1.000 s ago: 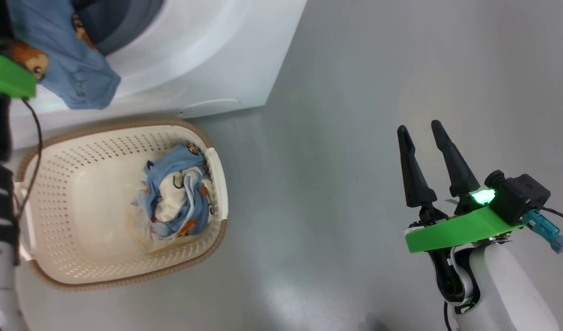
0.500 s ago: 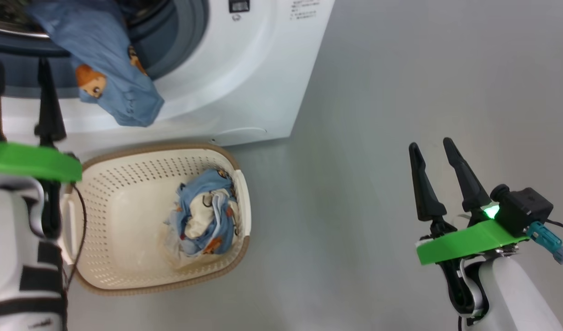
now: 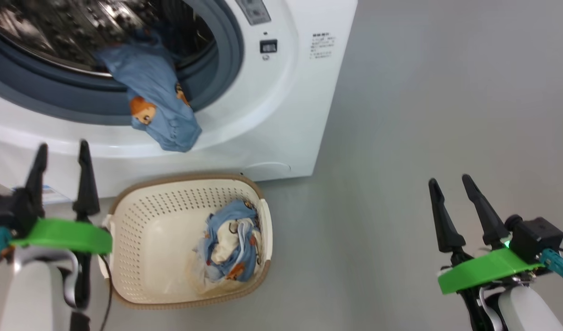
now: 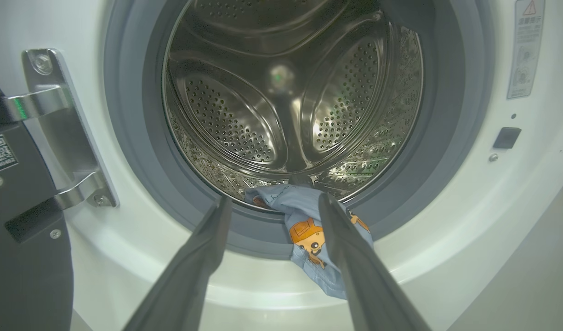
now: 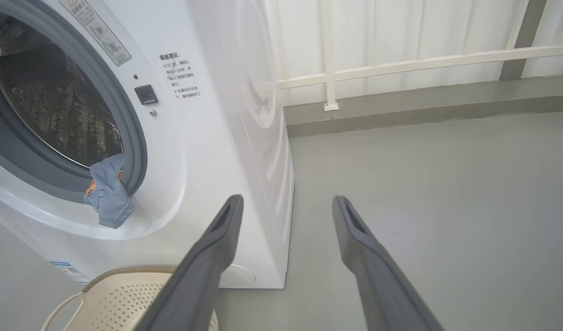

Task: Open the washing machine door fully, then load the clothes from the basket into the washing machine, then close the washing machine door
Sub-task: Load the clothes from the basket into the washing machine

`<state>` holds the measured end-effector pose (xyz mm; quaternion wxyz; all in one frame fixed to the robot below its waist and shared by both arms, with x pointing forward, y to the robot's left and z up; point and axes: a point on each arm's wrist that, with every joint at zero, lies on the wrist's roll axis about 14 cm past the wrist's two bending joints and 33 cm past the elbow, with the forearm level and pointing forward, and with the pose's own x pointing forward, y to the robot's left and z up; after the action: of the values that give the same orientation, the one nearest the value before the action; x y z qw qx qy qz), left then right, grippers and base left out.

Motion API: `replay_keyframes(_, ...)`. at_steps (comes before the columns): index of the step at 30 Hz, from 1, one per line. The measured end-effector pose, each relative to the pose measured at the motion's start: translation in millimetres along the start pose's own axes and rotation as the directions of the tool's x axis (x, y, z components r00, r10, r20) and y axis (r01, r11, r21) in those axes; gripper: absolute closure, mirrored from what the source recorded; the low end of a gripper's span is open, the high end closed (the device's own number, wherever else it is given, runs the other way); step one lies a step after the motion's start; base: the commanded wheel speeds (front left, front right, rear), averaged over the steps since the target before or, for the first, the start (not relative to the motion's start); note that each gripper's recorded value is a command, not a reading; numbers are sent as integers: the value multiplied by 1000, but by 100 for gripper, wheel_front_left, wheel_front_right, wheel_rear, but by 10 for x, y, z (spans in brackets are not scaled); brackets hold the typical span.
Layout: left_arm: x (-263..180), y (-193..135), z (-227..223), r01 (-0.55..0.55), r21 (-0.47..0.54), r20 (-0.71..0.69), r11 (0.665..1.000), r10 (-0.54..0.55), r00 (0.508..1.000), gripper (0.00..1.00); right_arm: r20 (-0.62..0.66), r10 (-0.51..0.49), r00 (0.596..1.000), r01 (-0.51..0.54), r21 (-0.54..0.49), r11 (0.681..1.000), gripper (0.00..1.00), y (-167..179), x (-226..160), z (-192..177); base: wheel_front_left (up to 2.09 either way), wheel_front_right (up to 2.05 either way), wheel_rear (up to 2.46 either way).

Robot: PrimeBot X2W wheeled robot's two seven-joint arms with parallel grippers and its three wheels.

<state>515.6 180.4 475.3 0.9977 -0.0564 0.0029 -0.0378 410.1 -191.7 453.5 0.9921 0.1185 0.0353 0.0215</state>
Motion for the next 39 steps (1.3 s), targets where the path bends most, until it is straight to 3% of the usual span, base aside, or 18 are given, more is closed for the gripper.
replay_keyframes(21, -1258, 312, 29, -100, 22, -13, 995, 101, 995, 0, 5, 35, 999, -35, -7, 999, 0, 84, -569, 57, 0, 0, 0)
replay_keyframes(39, -1499, 325, 17, -111, 25, -12, 994, 111, 994, 0, 11, 30, 999, -30, -7, 1000, 0, 62, -669, 72, 0, 0, 0)
